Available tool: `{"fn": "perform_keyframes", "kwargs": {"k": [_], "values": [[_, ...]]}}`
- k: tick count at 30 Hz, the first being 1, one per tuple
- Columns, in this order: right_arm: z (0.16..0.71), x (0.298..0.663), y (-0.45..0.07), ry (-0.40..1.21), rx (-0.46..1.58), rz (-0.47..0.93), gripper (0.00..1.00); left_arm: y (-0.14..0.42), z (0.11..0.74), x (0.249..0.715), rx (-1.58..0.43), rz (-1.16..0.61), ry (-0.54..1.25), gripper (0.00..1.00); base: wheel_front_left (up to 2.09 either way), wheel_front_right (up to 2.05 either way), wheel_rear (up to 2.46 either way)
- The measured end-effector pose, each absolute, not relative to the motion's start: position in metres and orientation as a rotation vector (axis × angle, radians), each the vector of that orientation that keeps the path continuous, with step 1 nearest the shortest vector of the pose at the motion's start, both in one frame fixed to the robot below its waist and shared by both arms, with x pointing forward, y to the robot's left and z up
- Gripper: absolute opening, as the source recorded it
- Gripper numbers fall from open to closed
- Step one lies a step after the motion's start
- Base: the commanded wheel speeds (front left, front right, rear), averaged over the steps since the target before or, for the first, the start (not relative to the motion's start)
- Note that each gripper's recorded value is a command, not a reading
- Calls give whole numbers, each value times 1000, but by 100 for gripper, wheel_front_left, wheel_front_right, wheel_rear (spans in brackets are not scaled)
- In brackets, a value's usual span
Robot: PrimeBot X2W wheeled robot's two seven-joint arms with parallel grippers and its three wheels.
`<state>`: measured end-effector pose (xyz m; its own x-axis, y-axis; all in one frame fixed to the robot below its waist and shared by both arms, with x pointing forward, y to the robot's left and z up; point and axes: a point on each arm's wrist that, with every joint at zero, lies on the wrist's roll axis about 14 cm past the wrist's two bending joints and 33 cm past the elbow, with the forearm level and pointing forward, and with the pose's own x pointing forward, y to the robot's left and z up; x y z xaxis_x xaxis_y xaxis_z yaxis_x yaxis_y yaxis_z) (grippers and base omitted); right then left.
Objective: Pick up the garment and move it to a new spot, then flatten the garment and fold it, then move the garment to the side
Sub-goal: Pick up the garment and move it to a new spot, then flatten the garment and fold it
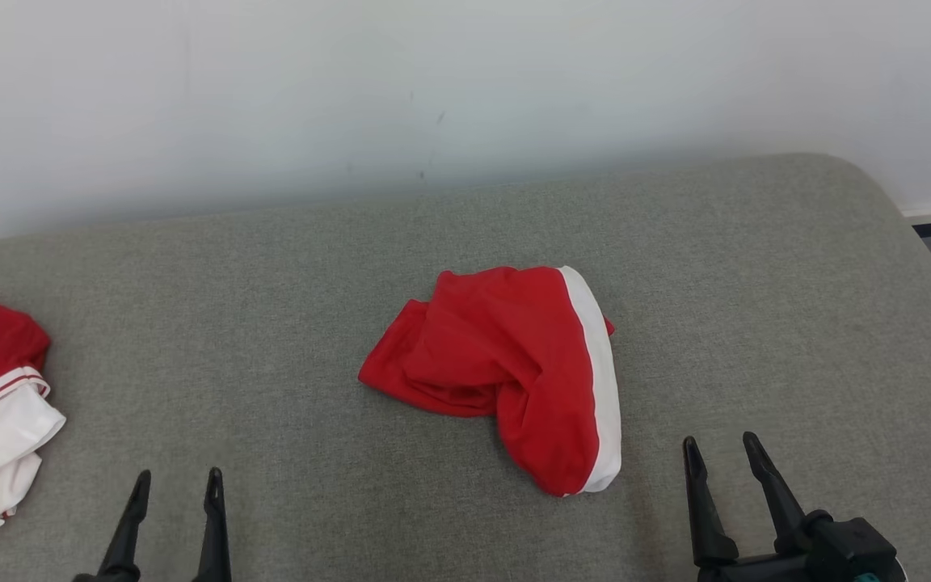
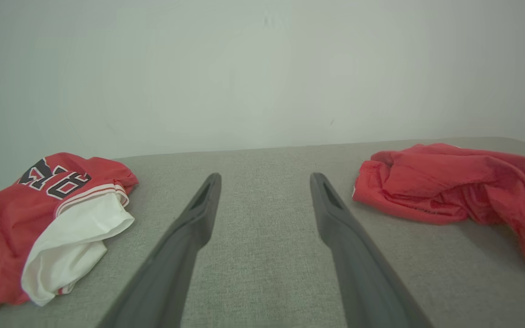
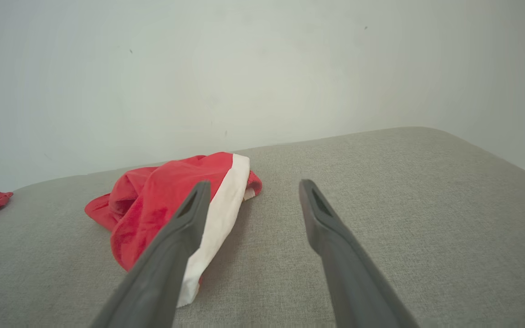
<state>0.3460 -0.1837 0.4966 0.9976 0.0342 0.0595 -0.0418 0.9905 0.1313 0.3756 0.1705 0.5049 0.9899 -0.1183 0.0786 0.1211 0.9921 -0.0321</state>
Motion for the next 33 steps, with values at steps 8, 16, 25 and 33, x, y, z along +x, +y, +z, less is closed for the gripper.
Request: {"fn": "perform_keyframes", "kwargs": {"k": [8,16,25,33], "values": [[492,346,-176,-42,135,61,100,171,492,365,-41,-107,-38,100,0,0,0],[485,344,-172,-19,137,73,100,179,485,358,-45,-76,-17,100,0,0,0],[483,344,-170,-12,138,78,100,183,482,356,-45,-59,-6,100,0,0,0],[483,345,-169,-11,137,82,100,185,481,356,-46,-53,-5,100,0,0,0]]}}
